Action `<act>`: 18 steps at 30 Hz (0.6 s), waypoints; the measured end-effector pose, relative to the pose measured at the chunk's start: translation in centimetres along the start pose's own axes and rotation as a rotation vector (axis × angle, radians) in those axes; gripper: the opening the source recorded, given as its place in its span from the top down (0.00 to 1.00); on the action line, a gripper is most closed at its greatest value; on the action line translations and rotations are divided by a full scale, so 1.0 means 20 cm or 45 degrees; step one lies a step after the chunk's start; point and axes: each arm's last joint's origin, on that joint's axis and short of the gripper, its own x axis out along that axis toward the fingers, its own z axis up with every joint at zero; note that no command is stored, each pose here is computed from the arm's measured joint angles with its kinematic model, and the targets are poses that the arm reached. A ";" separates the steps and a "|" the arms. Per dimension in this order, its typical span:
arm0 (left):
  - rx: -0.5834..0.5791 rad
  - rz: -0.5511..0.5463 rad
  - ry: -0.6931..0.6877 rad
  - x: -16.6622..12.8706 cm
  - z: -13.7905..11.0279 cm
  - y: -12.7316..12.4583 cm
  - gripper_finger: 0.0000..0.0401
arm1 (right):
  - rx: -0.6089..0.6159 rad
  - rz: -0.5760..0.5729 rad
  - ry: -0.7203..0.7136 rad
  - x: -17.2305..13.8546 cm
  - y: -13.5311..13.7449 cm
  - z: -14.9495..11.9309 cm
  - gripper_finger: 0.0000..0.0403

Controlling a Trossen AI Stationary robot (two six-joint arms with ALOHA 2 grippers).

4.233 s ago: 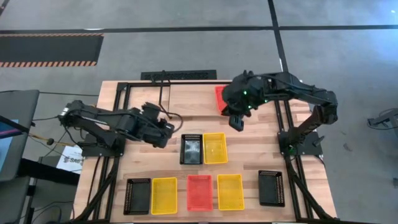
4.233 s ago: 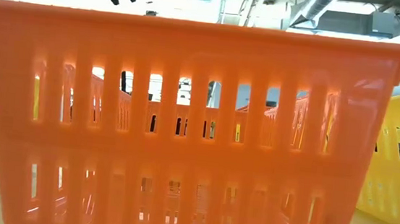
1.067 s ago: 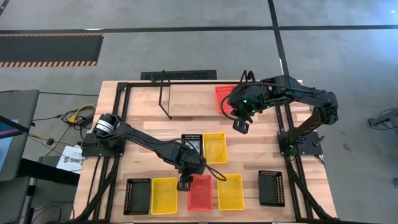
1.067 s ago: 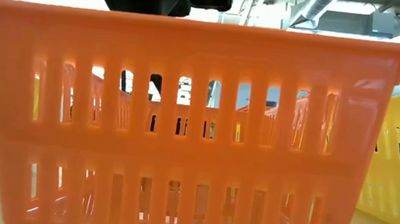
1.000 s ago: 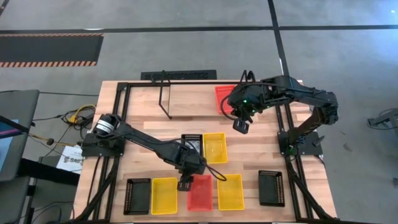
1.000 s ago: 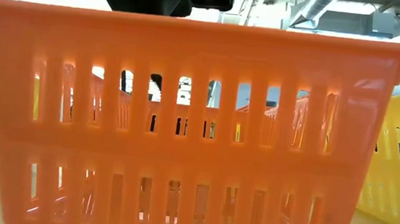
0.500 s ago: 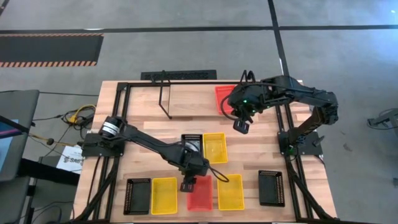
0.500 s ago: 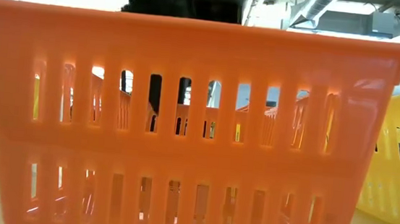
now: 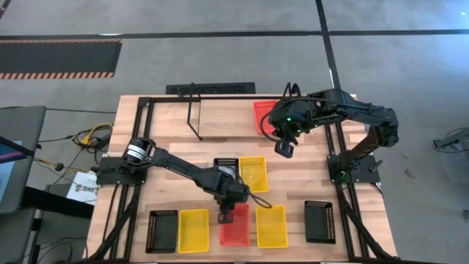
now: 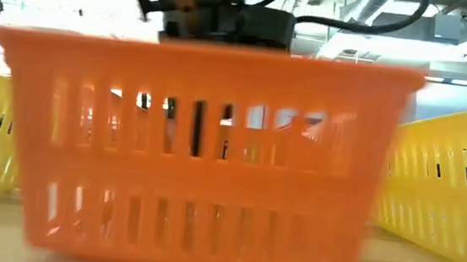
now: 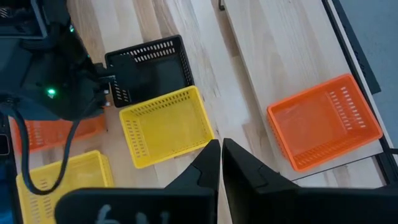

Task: Stack baskets on shelf by color
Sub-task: Stack the orange bin on top of the other stacked orange bins on the shelf

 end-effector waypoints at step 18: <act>0.191 0.341 -0.099 -0.68 0.21 -0.12 1.00 | -0.012 -0.026 0.091 0.00 -0.01 -0.03 0.91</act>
